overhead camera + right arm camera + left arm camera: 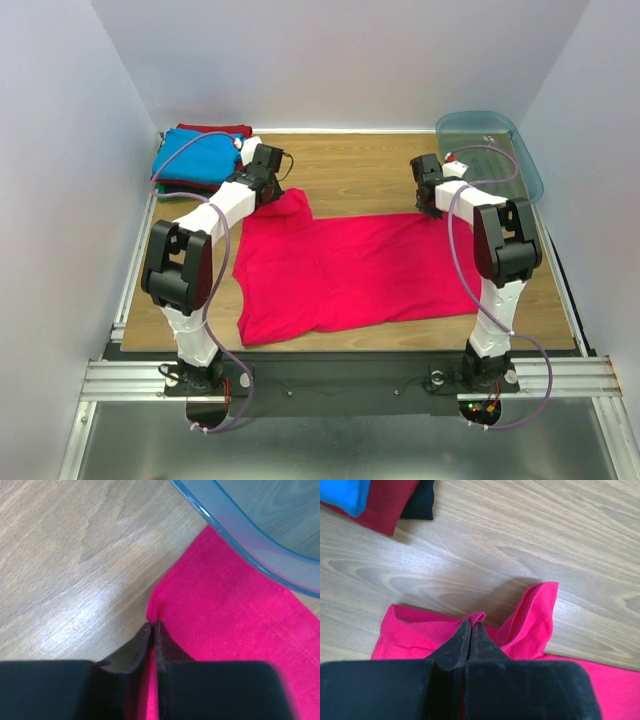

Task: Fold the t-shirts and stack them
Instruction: Fold the tshirt

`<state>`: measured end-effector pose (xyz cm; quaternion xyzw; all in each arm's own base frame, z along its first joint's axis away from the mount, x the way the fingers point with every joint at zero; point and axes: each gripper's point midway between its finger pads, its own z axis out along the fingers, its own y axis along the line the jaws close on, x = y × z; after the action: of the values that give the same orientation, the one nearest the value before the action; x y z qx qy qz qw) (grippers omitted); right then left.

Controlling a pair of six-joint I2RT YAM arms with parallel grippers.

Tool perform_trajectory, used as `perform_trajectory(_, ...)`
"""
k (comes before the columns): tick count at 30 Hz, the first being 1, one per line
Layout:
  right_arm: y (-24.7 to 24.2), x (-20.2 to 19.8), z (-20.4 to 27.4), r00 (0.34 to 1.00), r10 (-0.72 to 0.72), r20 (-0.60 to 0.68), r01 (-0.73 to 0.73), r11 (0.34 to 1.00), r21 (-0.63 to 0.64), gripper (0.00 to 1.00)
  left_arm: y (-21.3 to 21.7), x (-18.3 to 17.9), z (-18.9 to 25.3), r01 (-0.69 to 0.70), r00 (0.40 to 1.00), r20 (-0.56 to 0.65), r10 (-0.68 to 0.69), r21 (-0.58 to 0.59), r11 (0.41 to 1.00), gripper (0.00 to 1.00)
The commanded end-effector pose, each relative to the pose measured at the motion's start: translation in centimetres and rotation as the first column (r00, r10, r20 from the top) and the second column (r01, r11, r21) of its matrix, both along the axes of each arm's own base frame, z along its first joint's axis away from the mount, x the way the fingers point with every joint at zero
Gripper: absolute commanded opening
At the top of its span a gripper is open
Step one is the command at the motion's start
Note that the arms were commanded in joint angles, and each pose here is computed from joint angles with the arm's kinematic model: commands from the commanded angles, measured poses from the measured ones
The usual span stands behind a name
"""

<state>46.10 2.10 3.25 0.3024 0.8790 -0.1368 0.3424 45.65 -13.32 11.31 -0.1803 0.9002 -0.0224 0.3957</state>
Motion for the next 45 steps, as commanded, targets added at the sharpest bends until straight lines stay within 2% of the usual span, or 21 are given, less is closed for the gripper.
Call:
perform_trajectory(1,-0.8,0.2,2.3,0.999,-0.01,0.04,0.012,0.999,-0.046,0.04,-0.4,-0.4,4.1,-0.001,0.994,0.105,0.003,-0.019,1.0,0.0)
perform_trajectory(2,-0.9,0.2,2.6,0.999,-0.011,0.047,0.013,0.999,-0.046,0.0,-0.4,-0.6,4.2,-0.001,0.994,0.108,0.003,-0.02,1.0,0.0)
perform_trajectory(8,-0.8,-1.7,4.0,0.998,0.008,0.057,-0.005,0.998,-0.057,0.0,-0.6,-3.6,5.5,-0.011,0.989,0.144,0.017,-0.04,0.999,0.0)
perform_trajectory(17,0.5,-7.3,4.2,0.998,0.02,0.067,-0.017,0.999,-0.043,0.0,0.4,-11.3,2.4,-0.046,0.992,0.116,0.056,-0.083,0.995,0.0)
perform_trajectory(22,0.0,-10.0,5.3,0.995,0.008,0.103,-0.006,1.0,-0.019,0.0,-0.4,-14.7,2.4,-0.005,0.99,0.137,0.025,-0.14,0.99,0.0)
perform_trajectory(26,-0.5,-11.8,5.9,0.992,0.013,0.122,-0.011,1.0,-0.013,0.0,-0.9,-17.6,0.5,0.031,0.995,0.101,-0.014,-0.169,0.985,0.0)
perform_trajectory(33,-1.2,-13.9,6.1,0.991,0.029,0.13,-0.026,0.999,-0.022,0.0,-0.1,-22.0,-2.5,0.012,1.0,0.012,-0.009,-0.235,0.972,0.0)
perform_trajectory(36,-1.3,-14.4,5.9,0.992,0.03,0.126,-0.028,0.999,-0.019,0.0,0.6,-23.1,-3.0,-0.033,0.999,-0.012,0.031,-0.251,0.967,0.0)
perform_trajectory(45,-1.8,-14.7,6.4,0.992,0.048,0.12,-0.041,0.998,-0.057,0.0,2.7,-24.2,0.7,-0.089,0.992,0.063,0.113,-0.298,0.95,0.0)
